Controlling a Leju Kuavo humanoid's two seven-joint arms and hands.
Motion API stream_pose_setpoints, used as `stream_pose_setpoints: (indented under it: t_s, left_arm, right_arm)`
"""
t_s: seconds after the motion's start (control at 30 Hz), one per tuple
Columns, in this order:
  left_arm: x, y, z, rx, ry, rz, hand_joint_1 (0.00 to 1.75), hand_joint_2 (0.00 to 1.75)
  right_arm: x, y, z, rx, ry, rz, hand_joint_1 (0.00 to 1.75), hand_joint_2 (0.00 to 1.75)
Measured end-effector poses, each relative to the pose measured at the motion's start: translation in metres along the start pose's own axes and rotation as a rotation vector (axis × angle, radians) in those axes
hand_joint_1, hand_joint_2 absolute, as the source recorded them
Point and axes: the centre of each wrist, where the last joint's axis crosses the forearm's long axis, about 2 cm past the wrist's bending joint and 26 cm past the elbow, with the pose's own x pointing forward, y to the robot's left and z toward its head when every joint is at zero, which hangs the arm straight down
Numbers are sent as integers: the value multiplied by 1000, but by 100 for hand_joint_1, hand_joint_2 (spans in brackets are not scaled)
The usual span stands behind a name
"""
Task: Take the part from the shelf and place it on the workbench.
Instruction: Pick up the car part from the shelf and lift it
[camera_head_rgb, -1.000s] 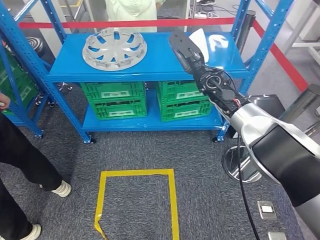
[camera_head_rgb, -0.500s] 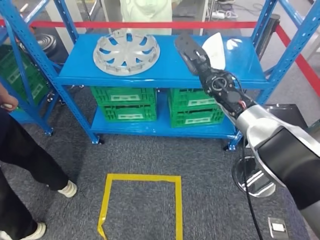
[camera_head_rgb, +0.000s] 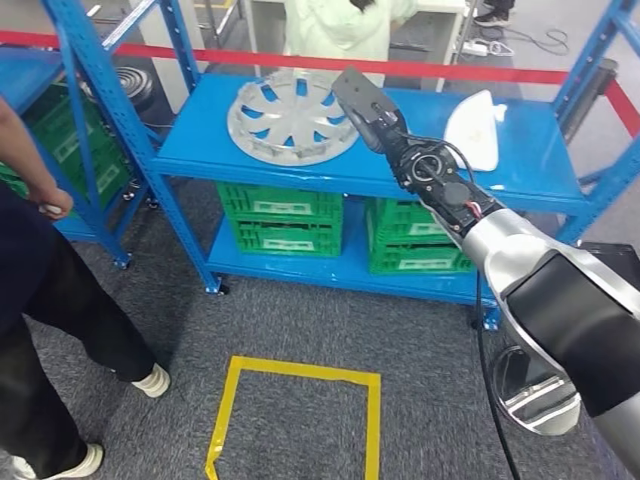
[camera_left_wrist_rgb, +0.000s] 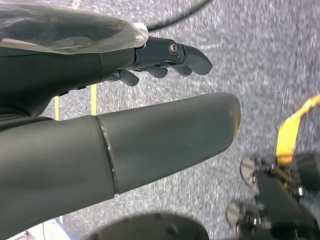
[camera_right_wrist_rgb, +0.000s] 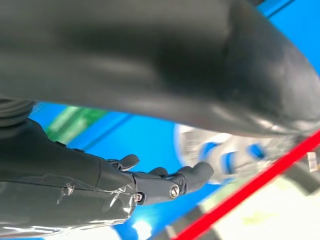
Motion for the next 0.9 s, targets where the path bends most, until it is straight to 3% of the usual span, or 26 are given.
stream_pose_setpoints:
  t_s: [0.9]
  left_arm:
    - [-2,0,0,4,7,4,0,0]
  right_arm:
    - [-6,3,2,-46,-5,-30,0,0]
